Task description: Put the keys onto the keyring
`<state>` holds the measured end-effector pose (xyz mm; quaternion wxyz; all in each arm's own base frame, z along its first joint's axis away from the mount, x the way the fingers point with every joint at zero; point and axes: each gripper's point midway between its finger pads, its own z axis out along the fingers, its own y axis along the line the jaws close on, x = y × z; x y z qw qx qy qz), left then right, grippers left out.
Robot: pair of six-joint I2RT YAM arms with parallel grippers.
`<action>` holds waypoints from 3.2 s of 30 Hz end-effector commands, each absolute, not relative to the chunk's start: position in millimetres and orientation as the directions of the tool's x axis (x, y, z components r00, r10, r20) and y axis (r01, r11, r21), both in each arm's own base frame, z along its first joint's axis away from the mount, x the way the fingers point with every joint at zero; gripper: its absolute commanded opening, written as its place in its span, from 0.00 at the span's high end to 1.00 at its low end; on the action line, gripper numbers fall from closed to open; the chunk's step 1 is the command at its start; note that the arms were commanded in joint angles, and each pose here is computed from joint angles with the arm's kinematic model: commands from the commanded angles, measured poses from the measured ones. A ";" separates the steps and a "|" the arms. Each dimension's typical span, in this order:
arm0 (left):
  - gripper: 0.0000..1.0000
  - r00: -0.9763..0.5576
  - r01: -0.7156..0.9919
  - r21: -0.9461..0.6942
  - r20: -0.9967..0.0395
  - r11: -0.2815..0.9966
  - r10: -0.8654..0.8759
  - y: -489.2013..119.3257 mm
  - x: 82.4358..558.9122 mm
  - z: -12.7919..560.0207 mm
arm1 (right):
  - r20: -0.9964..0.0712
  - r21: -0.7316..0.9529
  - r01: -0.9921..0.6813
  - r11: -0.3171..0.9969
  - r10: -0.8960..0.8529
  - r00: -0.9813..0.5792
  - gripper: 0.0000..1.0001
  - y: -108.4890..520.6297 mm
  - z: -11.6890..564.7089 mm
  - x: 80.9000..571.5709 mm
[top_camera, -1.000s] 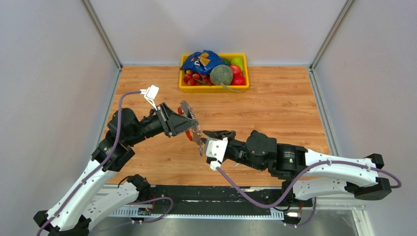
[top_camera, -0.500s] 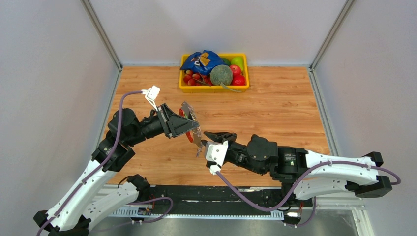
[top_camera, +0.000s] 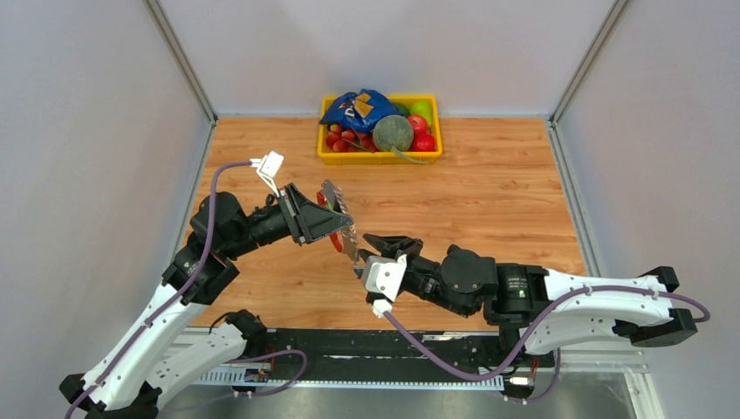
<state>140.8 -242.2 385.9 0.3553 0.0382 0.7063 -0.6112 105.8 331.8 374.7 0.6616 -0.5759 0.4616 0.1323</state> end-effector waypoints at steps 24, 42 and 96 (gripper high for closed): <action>1.00 -0.697 0.578 -0.795 -0.599 0.185 -0.394 -237.0 127.4 419.4 | -0.769 -0.639 -0.670 0.378 -0.336 0.544 0.75 340.7 405.1 113.3; 1.00 -0.698 0.585 -0.793 -0.599 0.170 -0.392 -237.3 124.8 419.7 | -0.784 -0.620 -0.660 0.424 -0.303 0.542 0.85 337.6 417.9 115.2; 1.00 -0.650 0.664 -0.745 -0.620 0.069 -0.439 -231.6 111.3 445.8 | -0.859 -0.507 -0.782 0.363 -0.144 0.490 1.00 326.6 422.9 86.9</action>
